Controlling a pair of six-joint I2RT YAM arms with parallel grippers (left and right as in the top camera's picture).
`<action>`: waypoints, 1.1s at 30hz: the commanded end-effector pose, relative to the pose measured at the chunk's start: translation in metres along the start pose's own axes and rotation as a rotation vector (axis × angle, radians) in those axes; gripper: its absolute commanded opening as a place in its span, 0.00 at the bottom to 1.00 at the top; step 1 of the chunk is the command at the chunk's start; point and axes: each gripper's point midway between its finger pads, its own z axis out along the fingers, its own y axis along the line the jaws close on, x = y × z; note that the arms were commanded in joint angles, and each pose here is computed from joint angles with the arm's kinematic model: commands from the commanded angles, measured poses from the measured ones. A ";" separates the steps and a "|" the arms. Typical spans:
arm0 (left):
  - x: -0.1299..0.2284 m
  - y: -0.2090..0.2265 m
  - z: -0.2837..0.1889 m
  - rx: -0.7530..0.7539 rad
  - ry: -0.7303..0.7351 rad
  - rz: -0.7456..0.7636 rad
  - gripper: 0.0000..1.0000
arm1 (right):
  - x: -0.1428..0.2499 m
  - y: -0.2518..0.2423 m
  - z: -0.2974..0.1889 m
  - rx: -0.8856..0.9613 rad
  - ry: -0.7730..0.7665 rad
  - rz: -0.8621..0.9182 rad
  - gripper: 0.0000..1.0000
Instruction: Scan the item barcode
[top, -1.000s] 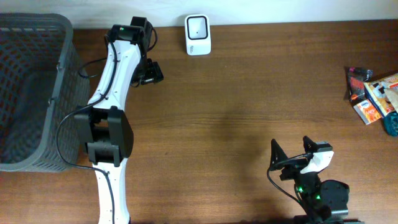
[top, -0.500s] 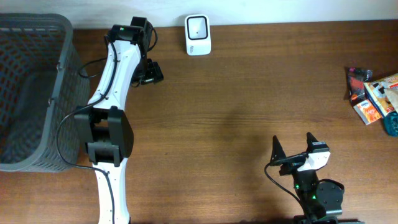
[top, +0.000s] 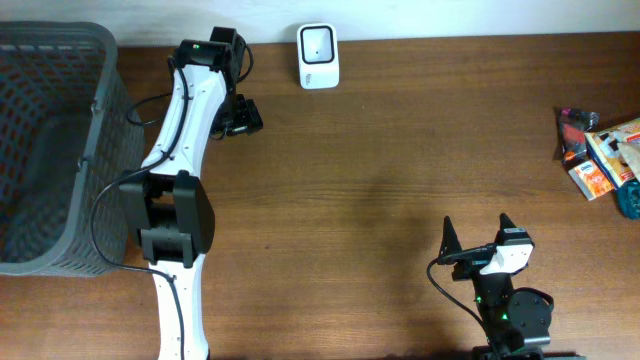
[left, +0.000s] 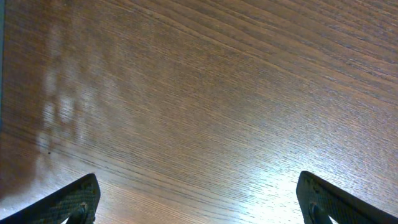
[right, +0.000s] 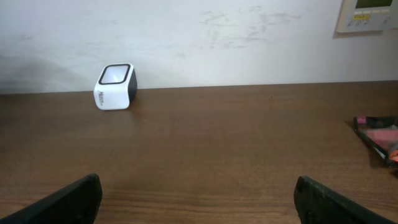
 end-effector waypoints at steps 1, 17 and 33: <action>-0.004 0.001 -0.001 -0.006 -0.011 -0.011 0.99 | 0.003 -0.003 0.000 0.016 0.001 -0.007 0.98; -0.004 0.001 0.000 -0.006 -0.011 -0.012 0.99 | 0.003 -0.003 0.000 0.016 -0.001 -0.007 0.98; 0.015 -0.003 -0.091 0.063 -0.196 0.077 0.99 | 0.003 -0.003 0.000 0.016 -0.001 -0.007 0.98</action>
